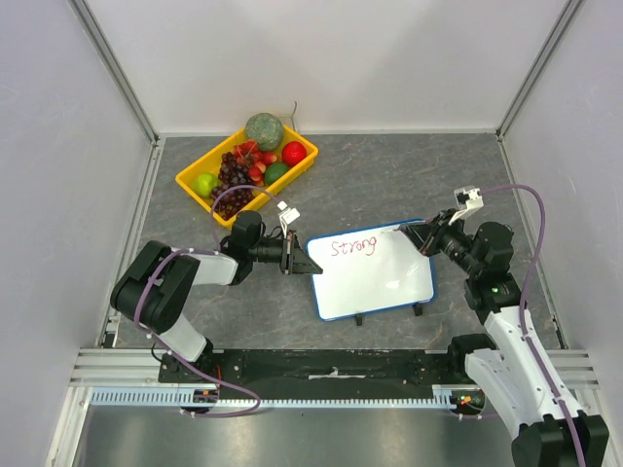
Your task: Write a sentence on the whiteboard
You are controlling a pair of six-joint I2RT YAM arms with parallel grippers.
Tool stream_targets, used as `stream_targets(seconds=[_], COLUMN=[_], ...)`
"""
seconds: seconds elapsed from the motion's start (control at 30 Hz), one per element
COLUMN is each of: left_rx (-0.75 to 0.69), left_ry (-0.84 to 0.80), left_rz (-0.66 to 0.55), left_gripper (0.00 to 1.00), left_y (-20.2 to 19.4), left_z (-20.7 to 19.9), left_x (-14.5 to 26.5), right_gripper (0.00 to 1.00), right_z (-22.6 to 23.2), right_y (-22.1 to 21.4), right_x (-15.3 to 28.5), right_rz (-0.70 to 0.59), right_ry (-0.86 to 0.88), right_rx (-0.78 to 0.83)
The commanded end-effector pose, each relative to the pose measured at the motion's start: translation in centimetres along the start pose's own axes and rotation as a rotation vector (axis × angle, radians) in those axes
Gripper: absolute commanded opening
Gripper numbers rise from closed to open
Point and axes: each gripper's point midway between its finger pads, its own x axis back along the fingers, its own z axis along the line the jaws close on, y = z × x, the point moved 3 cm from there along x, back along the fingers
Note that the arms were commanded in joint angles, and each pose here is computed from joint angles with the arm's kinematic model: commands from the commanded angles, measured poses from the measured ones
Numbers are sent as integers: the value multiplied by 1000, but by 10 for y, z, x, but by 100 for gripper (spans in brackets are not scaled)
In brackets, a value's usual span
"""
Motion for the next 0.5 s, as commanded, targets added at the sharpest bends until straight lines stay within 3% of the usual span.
stream_targets(seconds=[0.0, 0.47], left_rx=[-31, -24], left_ry=[63, 53], left_rz=[12, 8], left_gripper=[2, 2], left_y=[-13, -12], left_z=[15, 15], left_x=[3, 2], right_gripper=[0, 0], right_z=[7, -1], right_y=[21, 16], right_x=[8, 24], right_rz=[-35, -33], right_ry=[-12, -145], right_rx=[93, 161])
